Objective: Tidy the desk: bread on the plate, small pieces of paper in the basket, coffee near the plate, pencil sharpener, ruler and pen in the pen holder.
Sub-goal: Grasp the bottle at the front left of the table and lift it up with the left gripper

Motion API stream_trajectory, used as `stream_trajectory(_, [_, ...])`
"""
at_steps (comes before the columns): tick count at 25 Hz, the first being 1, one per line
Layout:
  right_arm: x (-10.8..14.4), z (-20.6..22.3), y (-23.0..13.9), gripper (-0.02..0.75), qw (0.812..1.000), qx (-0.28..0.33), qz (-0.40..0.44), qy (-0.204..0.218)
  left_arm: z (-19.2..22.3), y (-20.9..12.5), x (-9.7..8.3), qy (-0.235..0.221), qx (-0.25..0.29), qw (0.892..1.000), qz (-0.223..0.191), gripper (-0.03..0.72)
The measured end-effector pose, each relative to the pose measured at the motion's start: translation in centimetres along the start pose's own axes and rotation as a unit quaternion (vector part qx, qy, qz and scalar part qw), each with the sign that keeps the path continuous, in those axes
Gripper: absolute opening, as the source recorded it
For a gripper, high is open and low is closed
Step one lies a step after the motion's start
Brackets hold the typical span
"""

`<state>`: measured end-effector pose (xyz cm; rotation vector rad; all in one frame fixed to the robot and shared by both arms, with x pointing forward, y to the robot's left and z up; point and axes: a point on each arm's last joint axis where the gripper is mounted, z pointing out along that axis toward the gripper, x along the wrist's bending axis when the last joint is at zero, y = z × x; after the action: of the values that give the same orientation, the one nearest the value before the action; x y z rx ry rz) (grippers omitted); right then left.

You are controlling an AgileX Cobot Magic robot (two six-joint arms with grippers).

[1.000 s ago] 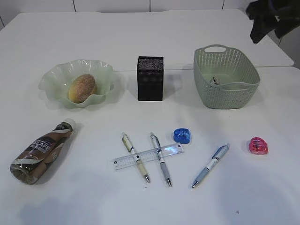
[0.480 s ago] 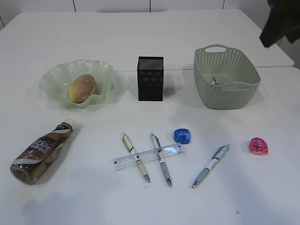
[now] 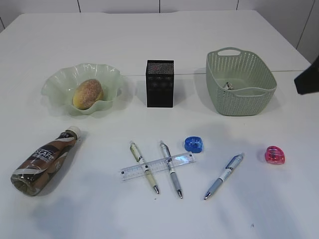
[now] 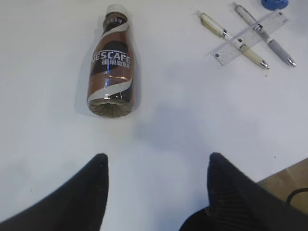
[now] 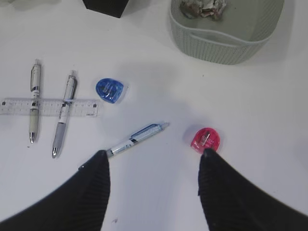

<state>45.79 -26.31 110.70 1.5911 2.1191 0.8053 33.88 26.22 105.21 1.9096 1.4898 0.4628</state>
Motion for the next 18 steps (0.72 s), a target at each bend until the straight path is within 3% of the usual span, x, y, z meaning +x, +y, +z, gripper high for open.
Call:
stream_trajectory(6, [0.7, 1.1, -4.5, 0.461, 1.0, -0.008, -0.004, 0.013, 2.6, 0.9, 0.1, 0.006, 0.036, 0.999, -0.005, 0.454])
stream_trajectory(10, [0.7, 1.2, -4.7, 0.461, 1.0, -0.01, -0.006, 0.012, 3.8, 2.3, 0.1, 0.008, 0.055, 0.998, -0.007, 0.454])
stream_trajectory(11, [0.9, 1.0, -6.8, 0.461, 1.0, -0.03, -0.003, 0.008, 4.2, 2.9, 0.1, 0.01, 0.061, 0.998, -0.006, 0.454])
stream_trajectory(14, [1.1, 0.5, -7.5, 0.461, 0.999, -0.04, -0.006, 0.006, 5.2, 5.9, -0.1, 0.012, 0.075, 0.997, 0.0, 0.454])
stream_trajectory(18, [1.2, -0.1, -7.6, 0.461, 0.998, -0.055, -0.009, 0.004, 7.5, 9.4, -0.3, 0.012, 0.136, 0.991, 0.007, 0.454])
